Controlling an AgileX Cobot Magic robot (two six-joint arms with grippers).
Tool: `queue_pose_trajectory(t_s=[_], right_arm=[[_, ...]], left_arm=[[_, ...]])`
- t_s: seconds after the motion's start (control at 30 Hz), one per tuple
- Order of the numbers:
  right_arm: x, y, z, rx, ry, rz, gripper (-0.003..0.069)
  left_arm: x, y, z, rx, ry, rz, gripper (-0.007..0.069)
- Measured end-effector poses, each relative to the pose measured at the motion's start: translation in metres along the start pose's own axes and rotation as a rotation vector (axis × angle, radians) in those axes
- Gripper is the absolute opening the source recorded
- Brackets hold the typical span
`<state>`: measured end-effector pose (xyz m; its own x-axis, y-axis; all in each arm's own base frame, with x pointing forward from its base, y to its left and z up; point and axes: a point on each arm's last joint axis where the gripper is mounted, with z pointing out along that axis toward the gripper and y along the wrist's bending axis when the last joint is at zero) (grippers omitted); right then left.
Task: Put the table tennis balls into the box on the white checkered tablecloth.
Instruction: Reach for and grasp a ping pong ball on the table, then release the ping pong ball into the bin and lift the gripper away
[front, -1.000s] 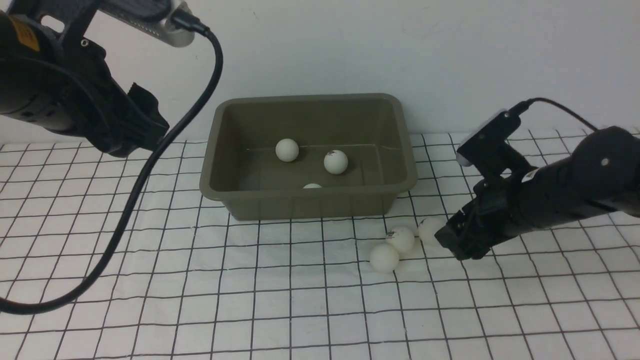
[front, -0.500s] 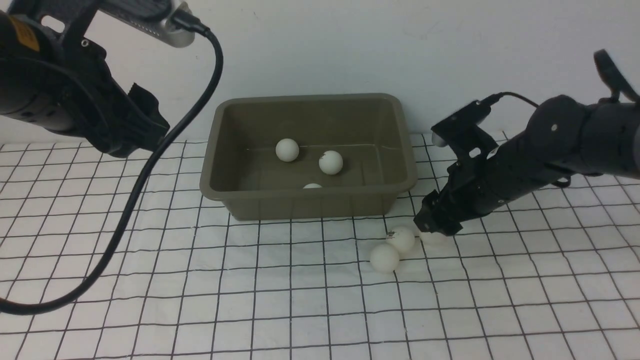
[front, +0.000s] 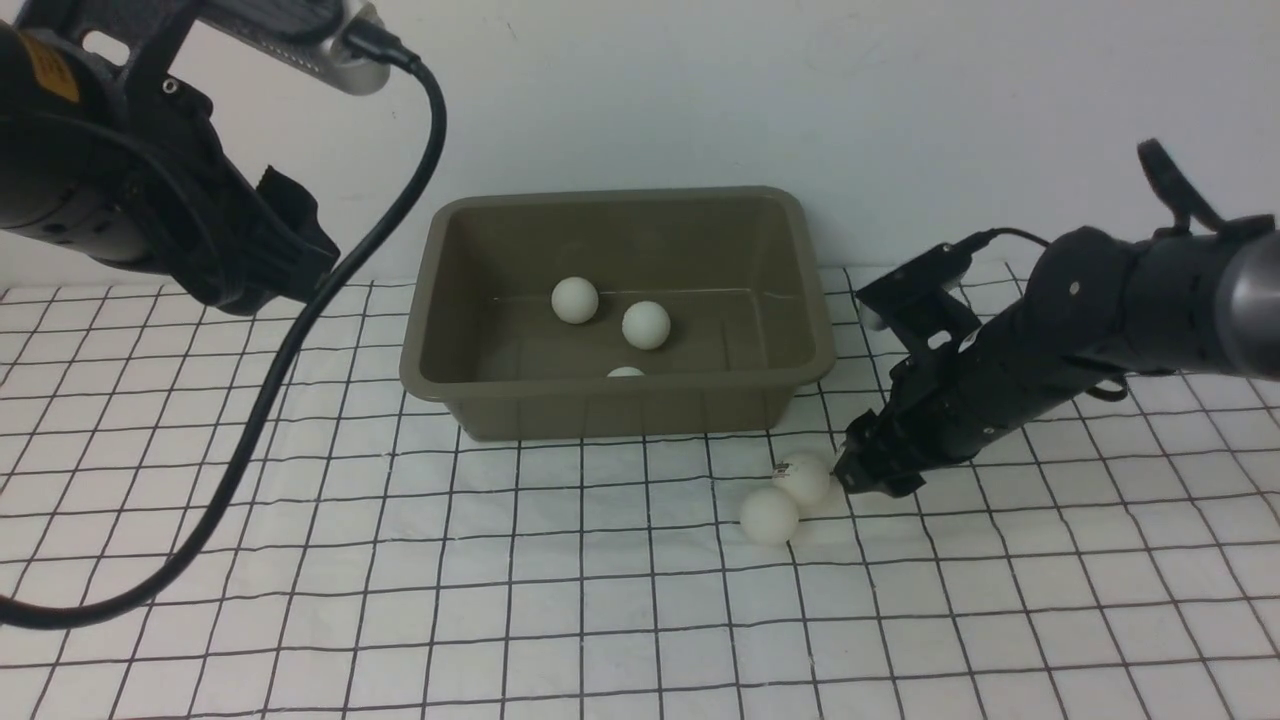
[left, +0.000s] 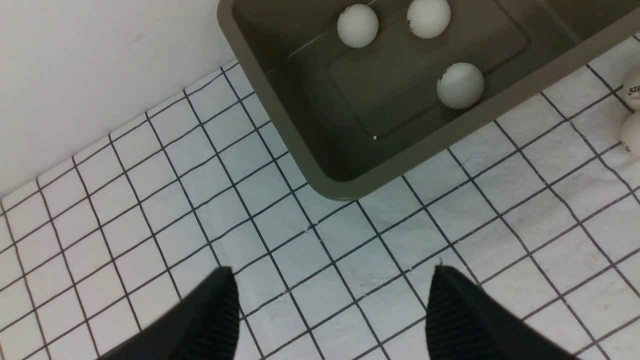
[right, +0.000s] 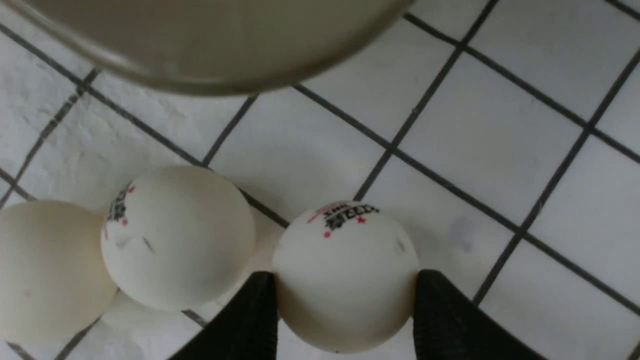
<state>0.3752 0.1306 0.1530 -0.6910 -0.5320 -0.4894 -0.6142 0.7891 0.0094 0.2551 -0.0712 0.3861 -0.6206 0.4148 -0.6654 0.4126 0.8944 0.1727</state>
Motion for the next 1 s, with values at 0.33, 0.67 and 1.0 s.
queue_pose_trajectory(t_s=[0.33, 0.67, 1.0], right_arm=[[-0.017, -0.004, -0.050, 0.088, -0.103, -0.088, 0.0323], [-0.038, 0.005, -0.098, 0.100, -0.261, -0.114, 0.0323], [-0.097, 0.042, -0.070, -0.103, -0.420, -0.256, 0.0323]], left_arm=[[0.000, 0.000, 0.000, 0.001, 0.002, 0.000, 0.0450], [0.000, 0.000, 0.000, 0.000, 0.000, 0.000, 0.0450], [-0.001, 0.000, 0.000, -0.001, -0.008, 0.000, 0.0450]])
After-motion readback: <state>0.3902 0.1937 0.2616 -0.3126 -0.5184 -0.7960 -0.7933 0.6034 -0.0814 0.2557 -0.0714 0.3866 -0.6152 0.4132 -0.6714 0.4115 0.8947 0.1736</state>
